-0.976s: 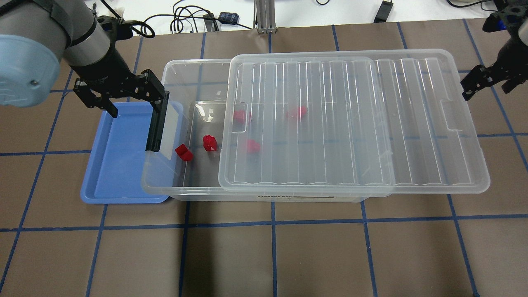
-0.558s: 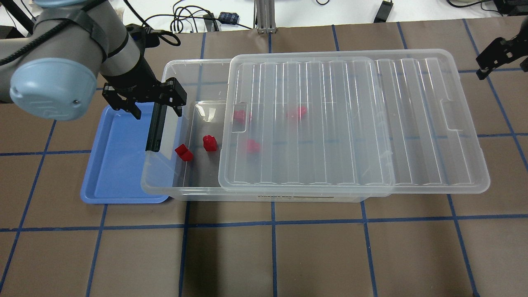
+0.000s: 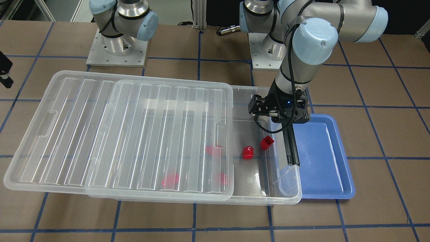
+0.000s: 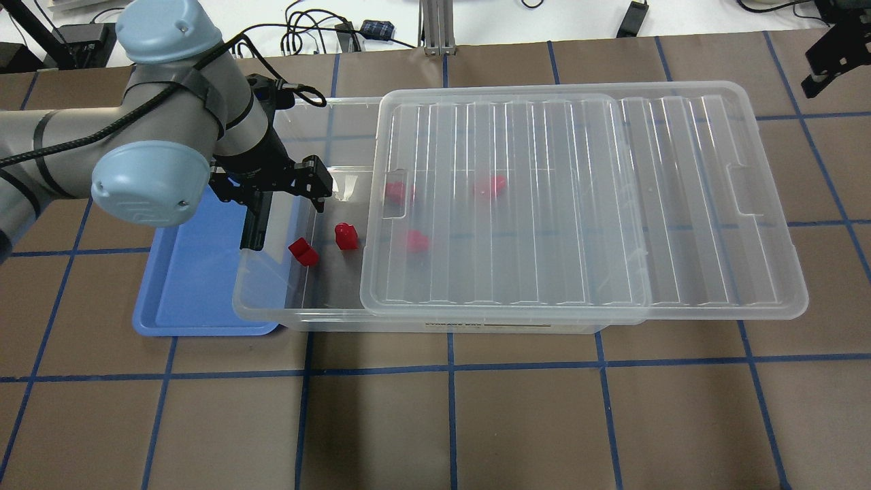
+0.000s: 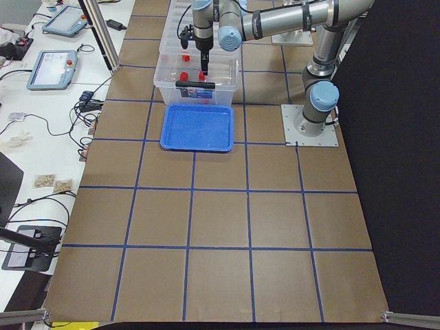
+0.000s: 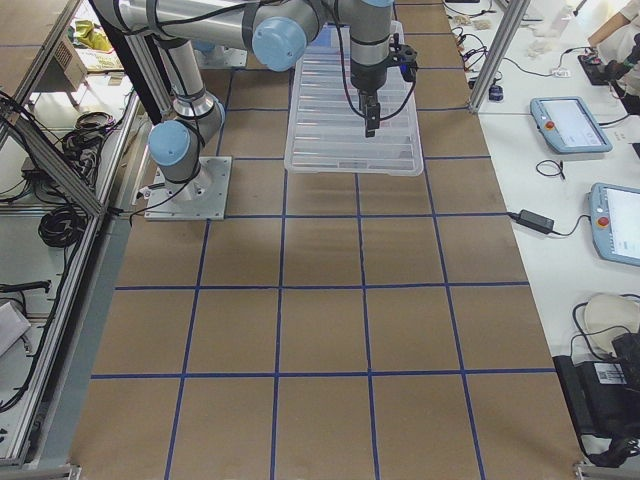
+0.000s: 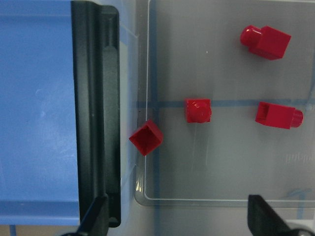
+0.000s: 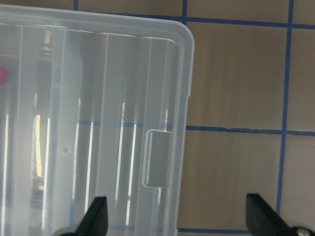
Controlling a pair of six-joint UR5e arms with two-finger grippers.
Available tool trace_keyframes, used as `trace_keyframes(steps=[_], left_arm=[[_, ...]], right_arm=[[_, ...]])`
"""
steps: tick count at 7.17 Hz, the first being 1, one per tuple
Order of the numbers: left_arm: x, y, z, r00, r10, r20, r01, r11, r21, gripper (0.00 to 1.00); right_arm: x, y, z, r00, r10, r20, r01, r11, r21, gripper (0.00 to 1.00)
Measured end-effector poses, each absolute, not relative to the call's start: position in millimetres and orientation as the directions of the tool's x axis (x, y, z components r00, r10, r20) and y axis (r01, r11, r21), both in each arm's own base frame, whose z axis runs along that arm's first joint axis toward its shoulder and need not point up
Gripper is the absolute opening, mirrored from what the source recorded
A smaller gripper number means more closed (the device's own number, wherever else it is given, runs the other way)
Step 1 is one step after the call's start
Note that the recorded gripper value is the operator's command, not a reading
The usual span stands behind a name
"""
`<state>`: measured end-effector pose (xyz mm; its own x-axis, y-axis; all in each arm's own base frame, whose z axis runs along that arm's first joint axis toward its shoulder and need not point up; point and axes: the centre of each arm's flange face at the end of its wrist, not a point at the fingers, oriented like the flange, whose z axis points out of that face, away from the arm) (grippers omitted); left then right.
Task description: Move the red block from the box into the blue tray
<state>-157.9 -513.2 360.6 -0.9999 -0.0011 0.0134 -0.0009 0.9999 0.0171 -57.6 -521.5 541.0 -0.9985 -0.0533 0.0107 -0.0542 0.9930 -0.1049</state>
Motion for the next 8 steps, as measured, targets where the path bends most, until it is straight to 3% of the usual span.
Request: trace_keyframes(steps=[4, 8], left_arm=[[-172.5, -518.9, 307.0, -1.0, 0.001, 0.011, 0.001, 1.0, 0.016, 0.99], [-174.8, -524.2, 264.7, -1.0, 0.002, 0.014, 0.003, 1.0, 0.017, 0.97]], right_arm=[[103.1, -515.1, 544.1, -0.999, 0.04, -0.034, 0.044, 0.993, -0.114, 1.0], [133.9, -508.6, 543.1, -0.998, 0.051, -0.036, 0.055, 0.992, -0.113, 1.0]])
